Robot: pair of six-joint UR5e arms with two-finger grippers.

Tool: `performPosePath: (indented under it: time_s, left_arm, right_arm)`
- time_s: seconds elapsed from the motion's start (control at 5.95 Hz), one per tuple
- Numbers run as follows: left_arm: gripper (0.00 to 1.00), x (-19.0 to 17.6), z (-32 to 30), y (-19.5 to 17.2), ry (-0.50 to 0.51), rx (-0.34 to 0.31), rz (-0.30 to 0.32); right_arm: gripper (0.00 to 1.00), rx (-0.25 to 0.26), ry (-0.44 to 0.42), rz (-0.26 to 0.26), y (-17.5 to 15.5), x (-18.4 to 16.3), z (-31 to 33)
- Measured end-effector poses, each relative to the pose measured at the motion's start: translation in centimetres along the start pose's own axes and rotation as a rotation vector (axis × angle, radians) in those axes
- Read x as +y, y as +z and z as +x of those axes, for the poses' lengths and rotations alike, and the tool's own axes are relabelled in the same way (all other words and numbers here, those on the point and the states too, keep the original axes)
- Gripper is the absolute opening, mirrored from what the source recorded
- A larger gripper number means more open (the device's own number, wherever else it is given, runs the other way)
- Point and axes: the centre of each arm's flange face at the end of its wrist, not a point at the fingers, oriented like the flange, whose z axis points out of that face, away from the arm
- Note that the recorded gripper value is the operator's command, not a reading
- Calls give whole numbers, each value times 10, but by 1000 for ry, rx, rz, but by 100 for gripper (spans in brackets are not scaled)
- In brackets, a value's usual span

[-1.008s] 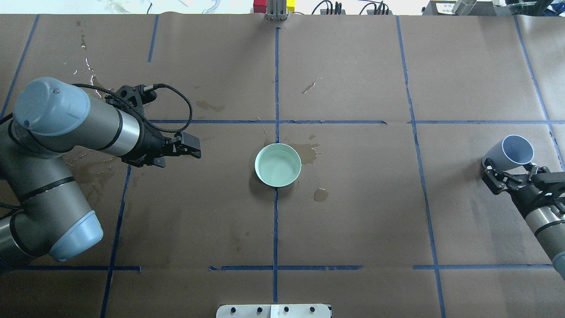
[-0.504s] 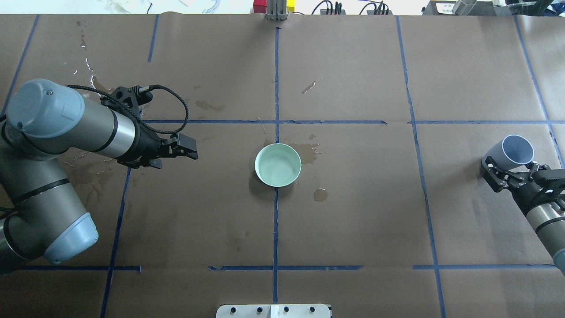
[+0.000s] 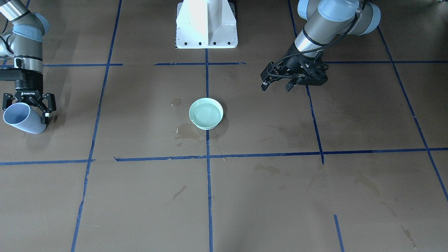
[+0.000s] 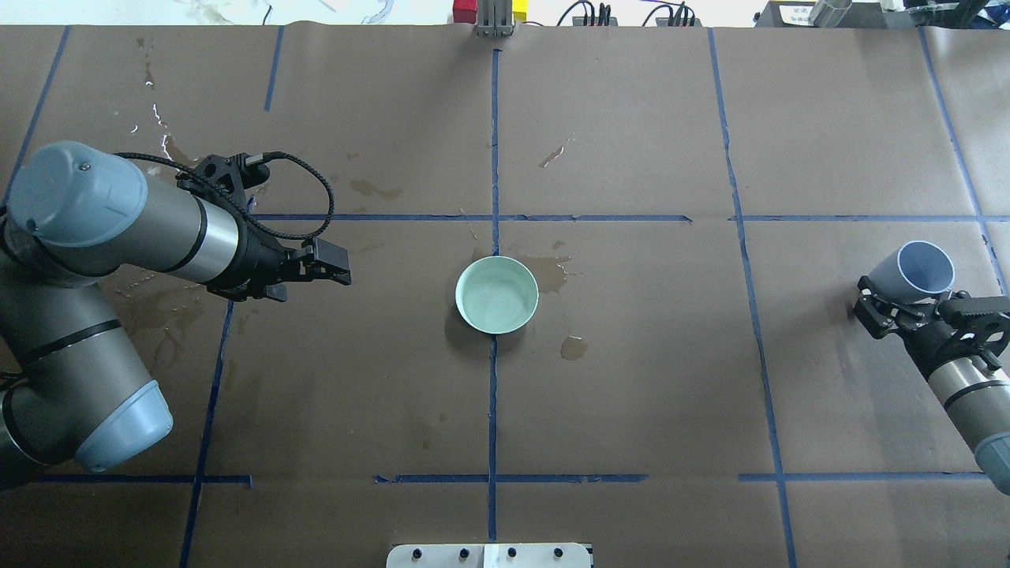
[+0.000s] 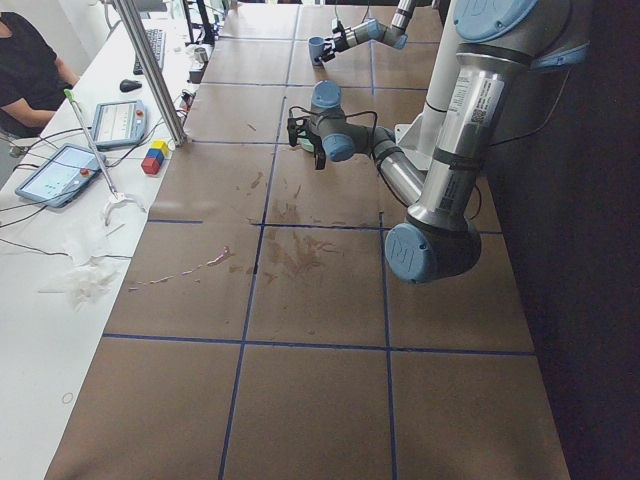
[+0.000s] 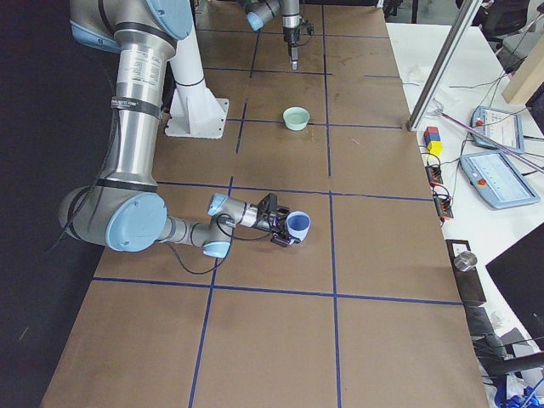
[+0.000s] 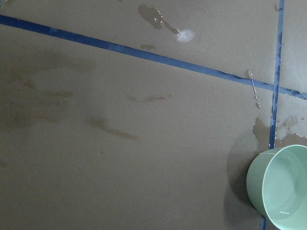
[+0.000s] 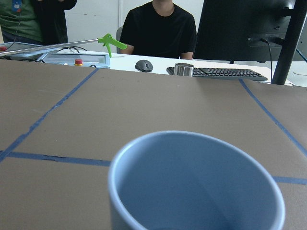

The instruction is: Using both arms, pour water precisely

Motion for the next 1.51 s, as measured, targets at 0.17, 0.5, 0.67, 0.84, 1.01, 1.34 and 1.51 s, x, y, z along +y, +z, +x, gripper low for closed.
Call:
performPosePath:
  time_s: [0.17,0.5,0.67,0.84,1.01,1.34,1.51]
  left_arm:
    - [100,0,0,0,0,0,0]
    - [100,0,0,0,0,-1,-1]
    - [100,0,0,1,0,-1,-1]
    - [100,1,0,2,1,-2,-3]
    - [100,2,0,3,1,-4,-5]
    - [100,2,-1,5,1,-8,-6]
    - [100,1,-2,6,-1,-13,-2]
  right_arm:
    - [59,0,-2,-1,2,0,0]
    - [31,2,-29,8,3,-7,0]
    - [22,-1,-49,22,4,-17,-4]
    - [13,-11,-79,39,3,-31,-14]
    - [8,-20,-104,50,0,-42,-26]
    - [4,-41,-126,62,-12,-80,-73]
    - [6,-45,-137,58,-18,-98,-103]
